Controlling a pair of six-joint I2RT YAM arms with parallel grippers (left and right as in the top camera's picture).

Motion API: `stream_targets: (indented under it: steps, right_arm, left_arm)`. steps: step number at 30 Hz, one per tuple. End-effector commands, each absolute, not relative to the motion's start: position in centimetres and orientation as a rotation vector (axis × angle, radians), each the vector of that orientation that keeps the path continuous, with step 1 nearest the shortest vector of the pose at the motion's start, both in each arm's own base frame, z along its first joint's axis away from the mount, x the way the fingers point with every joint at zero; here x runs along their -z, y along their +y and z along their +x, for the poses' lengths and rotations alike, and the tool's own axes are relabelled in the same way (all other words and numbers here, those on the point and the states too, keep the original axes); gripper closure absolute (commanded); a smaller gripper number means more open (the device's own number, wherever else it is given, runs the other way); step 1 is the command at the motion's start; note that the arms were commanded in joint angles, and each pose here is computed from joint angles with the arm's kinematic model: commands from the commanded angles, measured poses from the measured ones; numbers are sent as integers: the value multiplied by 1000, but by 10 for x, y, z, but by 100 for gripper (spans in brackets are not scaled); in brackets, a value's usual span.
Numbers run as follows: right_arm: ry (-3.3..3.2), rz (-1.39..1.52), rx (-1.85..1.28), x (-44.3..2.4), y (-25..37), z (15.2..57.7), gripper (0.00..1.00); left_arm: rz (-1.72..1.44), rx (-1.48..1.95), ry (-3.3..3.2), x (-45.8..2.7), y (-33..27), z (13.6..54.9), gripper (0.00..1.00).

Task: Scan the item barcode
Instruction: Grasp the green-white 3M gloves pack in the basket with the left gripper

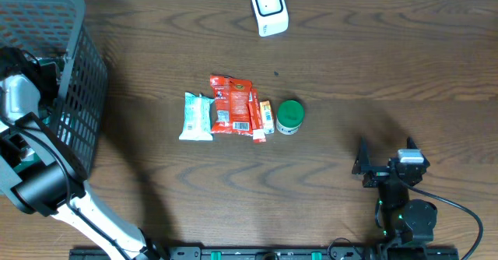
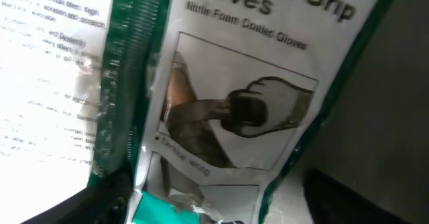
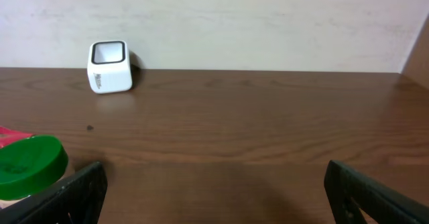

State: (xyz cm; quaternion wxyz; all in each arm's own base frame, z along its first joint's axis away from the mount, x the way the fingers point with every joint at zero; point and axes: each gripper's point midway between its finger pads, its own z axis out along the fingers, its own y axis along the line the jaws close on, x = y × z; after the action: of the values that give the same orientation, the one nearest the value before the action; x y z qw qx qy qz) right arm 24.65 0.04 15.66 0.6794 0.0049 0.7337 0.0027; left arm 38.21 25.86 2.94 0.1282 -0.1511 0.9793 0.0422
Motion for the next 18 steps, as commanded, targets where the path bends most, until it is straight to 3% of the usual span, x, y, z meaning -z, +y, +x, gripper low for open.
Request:
stream_targets:
  steps: [1,12,18]
  right_arm:
    - [1653,14,-18,-155,2,247,1]
    - [1653,14,-18,-155,2,247,1]
    - [1653,14,-18,-155,2,247,1]
  left_arm:
    - [-458,-90,2894,-12,254,373,14]
    - [-478,-129,2823,-38,259,380,14]
    - [-465,-172,2754,-62,265,388,9]
